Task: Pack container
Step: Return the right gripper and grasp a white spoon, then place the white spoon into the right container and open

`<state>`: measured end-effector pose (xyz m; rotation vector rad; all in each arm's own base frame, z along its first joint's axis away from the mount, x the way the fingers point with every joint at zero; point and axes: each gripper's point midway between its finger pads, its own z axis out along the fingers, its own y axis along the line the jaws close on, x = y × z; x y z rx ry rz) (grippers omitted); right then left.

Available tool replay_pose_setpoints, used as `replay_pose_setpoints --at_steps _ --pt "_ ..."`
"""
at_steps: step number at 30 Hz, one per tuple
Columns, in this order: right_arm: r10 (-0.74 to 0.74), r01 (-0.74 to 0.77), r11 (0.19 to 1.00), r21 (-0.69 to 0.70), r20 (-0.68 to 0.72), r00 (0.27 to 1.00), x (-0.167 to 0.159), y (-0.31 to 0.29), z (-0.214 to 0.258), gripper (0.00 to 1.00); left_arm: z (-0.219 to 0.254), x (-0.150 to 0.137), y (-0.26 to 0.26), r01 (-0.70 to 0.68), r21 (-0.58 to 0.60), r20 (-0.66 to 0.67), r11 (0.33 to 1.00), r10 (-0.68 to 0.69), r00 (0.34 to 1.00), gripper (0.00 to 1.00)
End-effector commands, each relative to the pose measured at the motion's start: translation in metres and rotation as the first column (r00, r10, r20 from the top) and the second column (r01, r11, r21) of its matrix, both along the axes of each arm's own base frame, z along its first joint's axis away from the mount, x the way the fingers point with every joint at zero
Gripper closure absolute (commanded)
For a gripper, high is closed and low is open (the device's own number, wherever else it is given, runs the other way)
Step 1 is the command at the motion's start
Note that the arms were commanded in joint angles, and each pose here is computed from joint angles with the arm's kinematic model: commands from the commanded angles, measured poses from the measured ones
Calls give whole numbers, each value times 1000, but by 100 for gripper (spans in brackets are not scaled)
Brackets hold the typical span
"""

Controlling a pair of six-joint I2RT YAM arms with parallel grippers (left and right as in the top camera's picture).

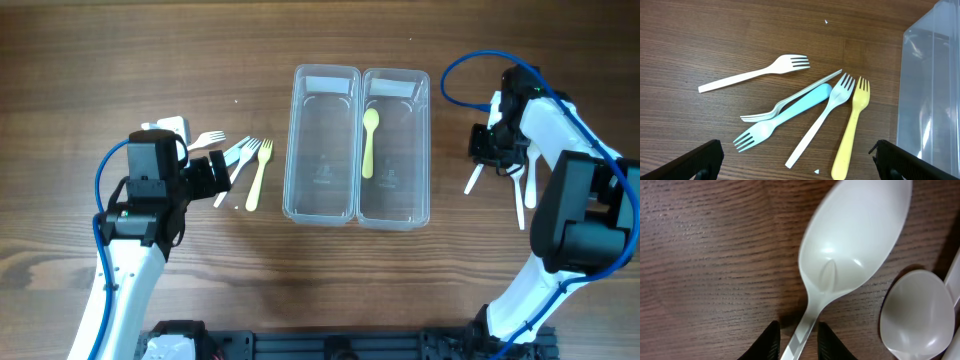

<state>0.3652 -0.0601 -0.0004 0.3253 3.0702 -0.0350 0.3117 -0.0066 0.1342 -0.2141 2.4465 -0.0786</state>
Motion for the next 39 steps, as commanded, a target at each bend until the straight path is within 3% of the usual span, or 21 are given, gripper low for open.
replay_pose_setpoints --at_steps 1,10,16,20,23,32,35,39 --pt "-98 98 995 7 -12 995 -1 0 -6 76 7 4 1 14 22 18 1000 -15 1000 0" --pt "-133 140 988 70 -93 987 -10 12 -36 93 7 4 1 14 22 18 1000 -14 1000 0" --pt "-131 137 986 92 -66 989 -3 15 -34 93 7 4 1 14 22 18 1000 -15 1000 0" --pt "-119 116 982 148 15 993 11 23 -6 96 7 4 1 15 22 18 1000 -15 1000 0" --pt "-112 76 972 222 153 982 27 35 44 96 7 4 1 14 22 18 1000 -15 1000 0" --pt "17 -183 942 282 503 864 32 104 180 95 7 4 1 14 22 18 1000 -15 1000 0" --pt "110 -282 920 273 509 854 28 145 179 94 7 4 1 14 22 17 1000 -15 1000 0" --pt "206 -326 923 206 452 868 30 177 143 94 7 4 1 15 22 17 1000 -15 1000 0"
